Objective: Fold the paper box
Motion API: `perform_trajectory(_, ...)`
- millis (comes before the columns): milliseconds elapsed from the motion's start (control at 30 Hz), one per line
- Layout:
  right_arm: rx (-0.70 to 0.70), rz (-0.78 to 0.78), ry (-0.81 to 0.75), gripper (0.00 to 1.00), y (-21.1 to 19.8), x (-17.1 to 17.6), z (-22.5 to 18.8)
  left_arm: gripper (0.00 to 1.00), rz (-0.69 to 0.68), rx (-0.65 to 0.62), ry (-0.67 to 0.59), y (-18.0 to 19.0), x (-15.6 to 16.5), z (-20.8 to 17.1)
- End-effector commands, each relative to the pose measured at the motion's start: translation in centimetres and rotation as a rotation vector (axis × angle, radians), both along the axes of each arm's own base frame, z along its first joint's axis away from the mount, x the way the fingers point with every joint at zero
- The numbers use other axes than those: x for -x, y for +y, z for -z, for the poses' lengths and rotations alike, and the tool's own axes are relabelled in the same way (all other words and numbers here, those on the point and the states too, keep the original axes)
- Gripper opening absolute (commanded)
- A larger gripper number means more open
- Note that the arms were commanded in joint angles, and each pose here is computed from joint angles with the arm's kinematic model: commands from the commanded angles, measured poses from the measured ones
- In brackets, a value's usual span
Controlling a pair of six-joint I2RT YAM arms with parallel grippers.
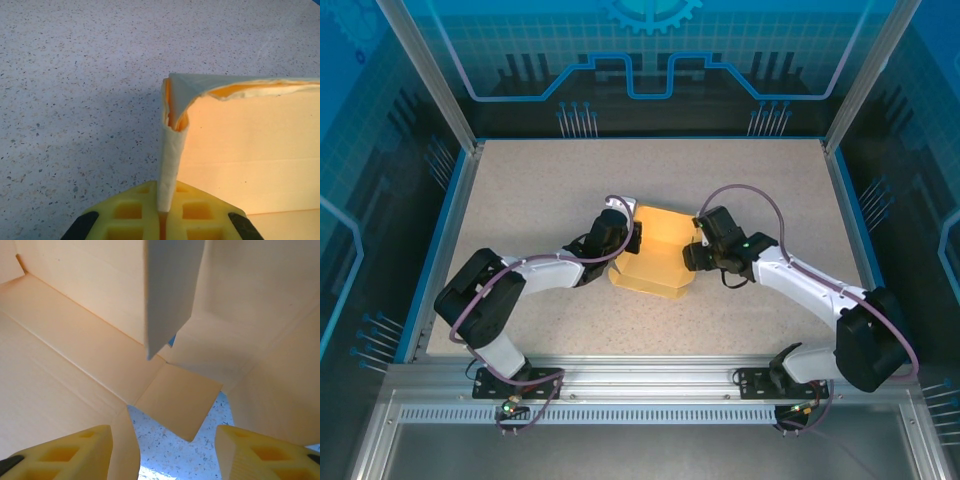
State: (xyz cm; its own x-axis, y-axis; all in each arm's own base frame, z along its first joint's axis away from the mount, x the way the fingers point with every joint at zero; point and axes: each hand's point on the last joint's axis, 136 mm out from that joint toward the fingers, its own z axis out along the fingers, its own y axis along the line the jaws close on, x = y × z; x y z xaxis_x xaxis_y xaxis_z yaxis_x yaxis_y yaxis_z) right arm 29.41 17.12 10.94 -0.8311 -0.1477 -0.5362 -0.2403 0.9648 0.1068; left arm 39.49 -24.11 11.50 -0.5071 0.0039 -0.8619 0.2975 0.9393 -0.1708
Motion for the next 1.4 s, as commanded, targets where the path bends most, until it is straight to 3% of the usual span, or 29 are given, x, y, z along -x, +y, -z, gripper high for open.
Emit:
perform_trajectory(0, -0.019, 0.029, 0.026, 0.57, -0.7, 0.5, 0.7, 0.0, -0.005, 0.029, -0.046, -0.3, -0.2, -2.2)
perform_trajectory(267, -0.1, 0.029, 0.046, 0.58, 0.2, 0.4, 1.5, 0.0, -0.001, 0.032, -0.048, -0.4, -0.2, -2.3)
perform_trajectory(667, -0.239, -0.029, -0.05, 0.57, 2.9, -1.3, -1.7, 0.0, 0.008, 0.044, -0.038, -0.6, 0.0, -2.0)
perform_trajectory(1367, -0.225, -0.119, -0.035, 0.56, 6.4, -1.8, -1.3, 0.0, 0.012, 0.045, -0.037, -0.5, 0.1, -2.0)
